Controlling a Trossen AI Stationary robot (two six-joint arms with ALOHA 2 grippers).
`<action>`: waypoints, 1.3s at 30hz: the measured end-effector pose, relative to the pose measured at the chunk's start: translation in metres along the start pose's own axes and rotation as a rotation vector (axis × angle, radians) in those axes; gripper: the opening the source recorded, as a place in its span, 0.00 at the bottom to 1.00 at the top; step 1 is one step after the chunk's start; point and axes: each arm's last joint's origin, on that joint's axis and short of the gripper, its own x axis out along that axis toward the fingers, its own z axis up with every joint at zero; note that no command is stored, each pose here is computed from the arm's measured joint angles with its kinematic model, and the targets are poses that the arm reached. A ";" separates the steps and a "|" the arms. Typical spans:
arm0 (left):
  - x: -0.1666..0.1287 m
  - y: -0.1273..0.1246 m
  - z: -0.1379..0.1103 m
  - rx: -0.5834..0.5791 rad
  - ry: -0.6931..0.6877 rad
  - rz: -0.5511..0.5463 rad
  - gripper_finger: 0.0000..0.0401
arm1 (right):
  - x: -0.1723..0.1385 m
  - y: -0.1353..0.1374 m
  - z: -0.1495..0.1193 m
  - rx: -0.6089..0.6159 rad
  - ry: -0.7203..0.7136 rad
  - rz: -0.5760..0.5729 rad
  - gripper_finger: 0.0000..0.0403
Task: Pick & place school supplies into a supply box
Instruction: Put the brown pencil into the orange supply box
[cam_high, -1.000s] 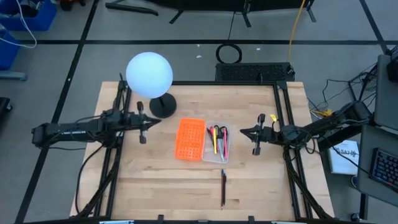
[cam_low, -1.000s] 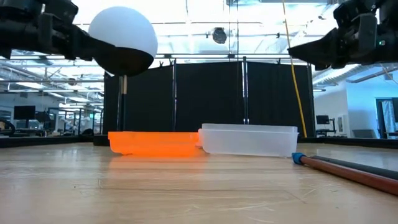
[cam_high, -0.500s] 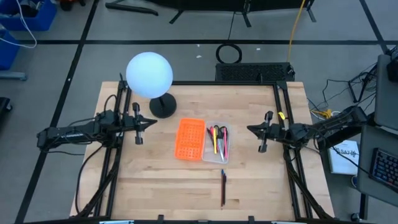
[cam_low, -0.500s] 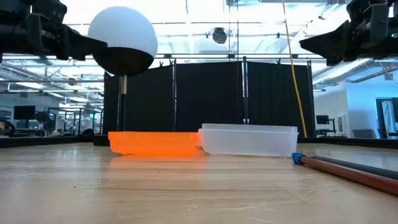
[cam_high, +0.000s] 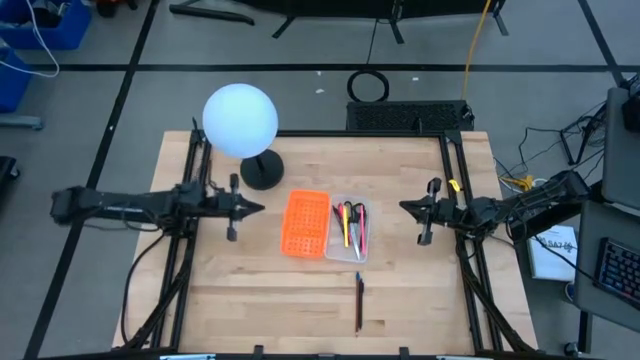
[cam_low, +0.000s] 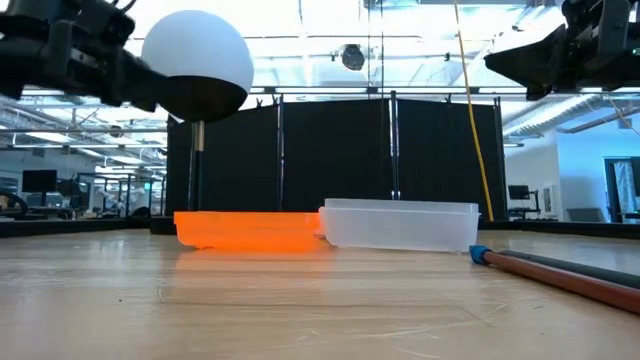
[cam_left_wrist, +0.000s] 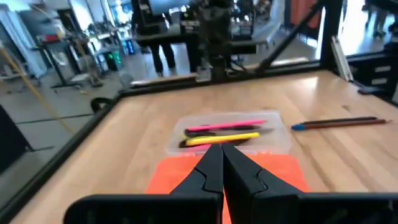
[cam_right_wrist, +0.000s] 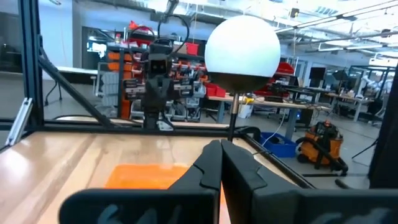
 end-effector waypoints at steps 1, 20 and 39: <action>0.007 -0.002 0.003 0.000 0.021 0.001 0.01 | 0.000 0.000 0.000 0.009 0.003 0.002 0.00; 0.209 -0.104 0.085 0.468 0.540 -0.202 0.14 | 0.000 0.001 -0.001 0.023 0.012 0.008 0.00; 0.337 -0.171 0.093 0.464 0.613 -0.344 0.32 | 0.000 0.004 -0.004 0.103 0.032 0.118 0.00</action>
